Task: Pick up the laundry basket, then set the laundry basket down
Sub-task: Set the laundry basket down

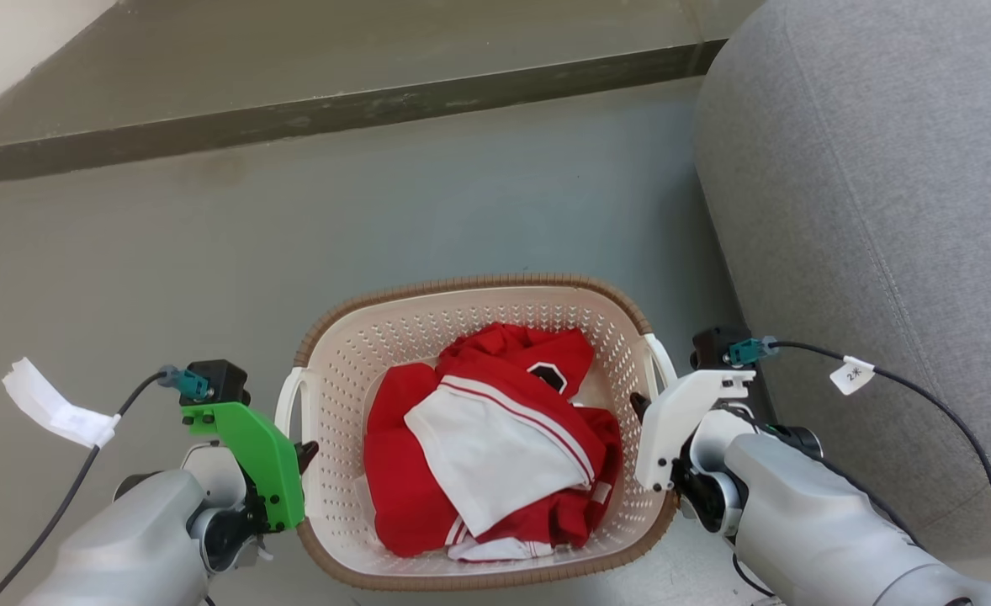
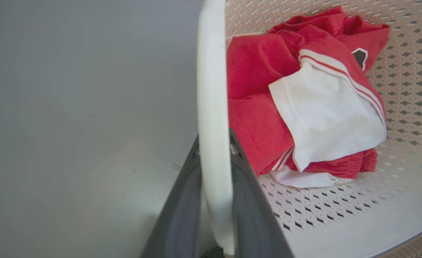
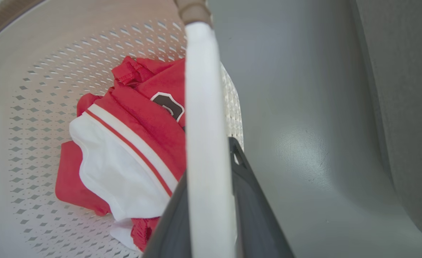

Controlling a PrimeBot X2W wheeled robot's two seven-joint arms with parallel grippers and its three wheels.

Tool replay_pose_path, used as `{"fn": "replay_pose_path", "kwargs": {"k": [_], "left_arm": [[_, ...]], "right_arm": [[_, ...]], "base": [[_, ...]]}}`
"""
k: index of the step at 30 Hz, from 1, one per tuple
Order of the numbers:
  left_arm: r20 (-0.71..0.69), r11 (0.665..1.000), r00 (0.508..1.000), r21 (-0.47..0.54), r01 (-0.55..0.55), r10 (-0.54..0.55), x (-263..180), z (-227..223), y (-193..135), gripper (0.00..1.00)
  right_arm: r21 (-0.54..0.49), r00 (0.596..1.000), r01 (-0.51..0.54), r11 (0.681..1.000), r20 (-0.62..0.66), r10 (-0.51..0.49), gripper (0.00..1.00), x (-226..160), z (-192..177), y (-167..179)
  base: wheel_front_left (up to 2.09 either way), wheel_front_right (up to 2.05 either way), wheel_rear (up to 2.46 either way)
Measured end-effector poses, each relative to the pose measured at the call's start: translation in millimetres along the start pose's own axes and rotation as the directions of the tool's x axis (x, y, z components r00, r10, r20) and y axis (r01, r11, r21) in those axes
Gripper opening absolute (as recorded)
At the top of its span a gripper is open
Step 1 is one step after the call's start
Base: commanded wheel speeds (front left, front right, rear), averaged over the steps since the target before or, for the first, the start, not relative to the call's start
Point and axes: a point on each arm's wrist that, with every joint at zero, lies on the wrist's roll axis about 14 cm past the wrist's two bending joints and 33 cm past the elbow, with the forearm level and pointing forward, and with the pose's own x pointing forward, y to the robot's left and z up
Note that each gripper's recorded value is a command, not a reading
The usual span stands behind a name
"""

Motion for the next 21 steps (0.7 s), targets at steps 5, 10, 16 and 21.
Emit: {"fn": "replay_pose_path", "kwargs": {"k": [5,10,16,21], "left_arm": [[-0.003,1.0,1.0,-0.009,-0.001,0.001,1.9,0.6,3.0,0.0],[-0.009,1.0,1.0,-0.024,0.001,-0.001,3.0,-2.1,6.2,0.0],[-0.008,0.999,1.0,-0.032,-0.002,0.001,2.3,-2.8,10.0,0.0],[-0.007,0.999,1.0,-0.036,-0.002,0.002,2.0,-2.7,11.3,0.0]], "right_arm": [[-0.001,1.0,-0.004,1.0,-0.005,0.004,0.0,4.6,-0.6,0.5],[-0.004,1.0,-0.007,1.0,-0.016,0.007,0.0,8.9,-3.6,1.3],[-0.013,1.0,-0.016,1.0,-0.019,0.016,0.0,12.4,-3.8,3.8],[-0.011,1.0,-0.019,1.0,-0.015,0.019,0.0,13.4,-2.8,4.9]], "base": [[0.0,0.0,0.0],[0.0,0.0,0.0],[0.0,0.0,0.0],[0.0,0.0,0.0]]}}
